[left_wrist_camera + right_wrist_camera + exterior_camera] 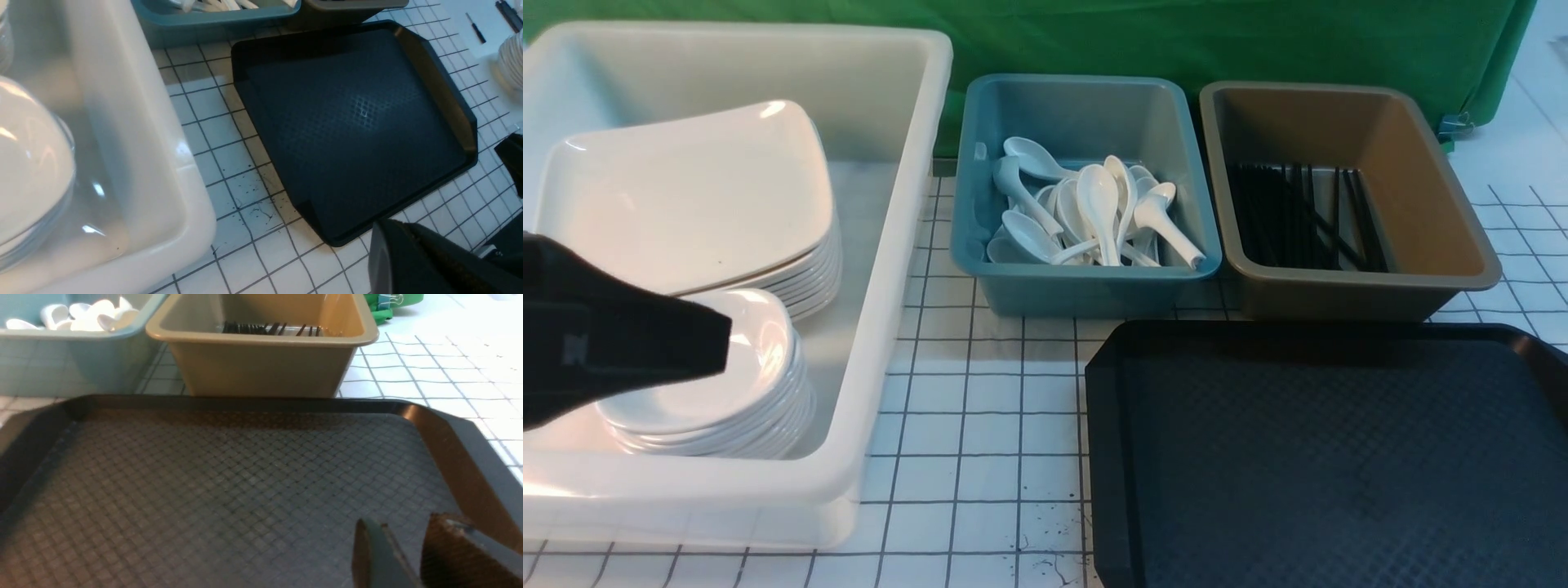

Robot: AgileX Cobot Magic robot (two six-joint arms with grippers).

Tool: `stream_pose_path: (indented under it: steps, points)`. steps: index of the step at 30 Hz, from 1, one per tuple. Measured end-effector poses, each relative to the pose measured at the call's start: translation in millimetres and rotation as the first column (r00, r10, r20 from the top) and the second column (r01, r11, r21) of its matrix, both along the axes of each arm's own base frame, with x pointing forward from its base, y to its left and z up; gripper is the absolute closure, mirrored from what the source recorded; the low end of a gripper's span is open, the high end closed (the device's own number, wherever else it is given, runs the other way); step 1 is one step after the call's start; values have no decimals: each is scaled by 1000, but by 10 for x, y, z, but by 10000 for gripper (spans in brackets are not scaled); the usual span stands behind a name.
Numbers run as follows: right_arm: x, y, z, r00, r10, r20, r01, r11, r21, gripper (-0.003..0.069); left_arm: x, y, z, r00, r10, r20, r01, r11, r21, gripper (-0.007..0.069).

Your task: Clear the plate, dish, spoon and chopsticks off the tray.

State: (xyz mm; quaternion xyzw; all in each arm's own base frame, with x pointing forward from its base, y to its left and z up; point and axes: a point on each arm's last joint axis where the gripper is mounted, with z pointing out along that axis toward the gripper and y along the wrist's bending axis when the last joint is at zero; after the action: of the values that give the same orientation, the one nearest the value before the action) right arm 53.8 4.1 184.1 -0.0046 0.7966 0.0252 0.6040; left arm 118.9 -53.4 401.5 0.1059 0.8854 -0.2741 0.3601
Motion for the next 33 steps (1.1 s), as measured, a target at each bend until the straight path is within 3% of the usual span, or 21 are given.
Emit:
stream_pose_path:
  steps: [13,19,33]
  points:
    - [-3,40,2,999,46,-1,-46,997,56,419,20,-54,81,999,3,40,1,994,-109,621]
    - [-5,47,1,997,73,-1,-73,997,30,419,-13,-142,166,998,-43,38,52,966,-251,621]
    - [-6,49,1,997,78,-1,-78,997,28,419,-74,-168,135,993,-119,9,118,967,-228,621]
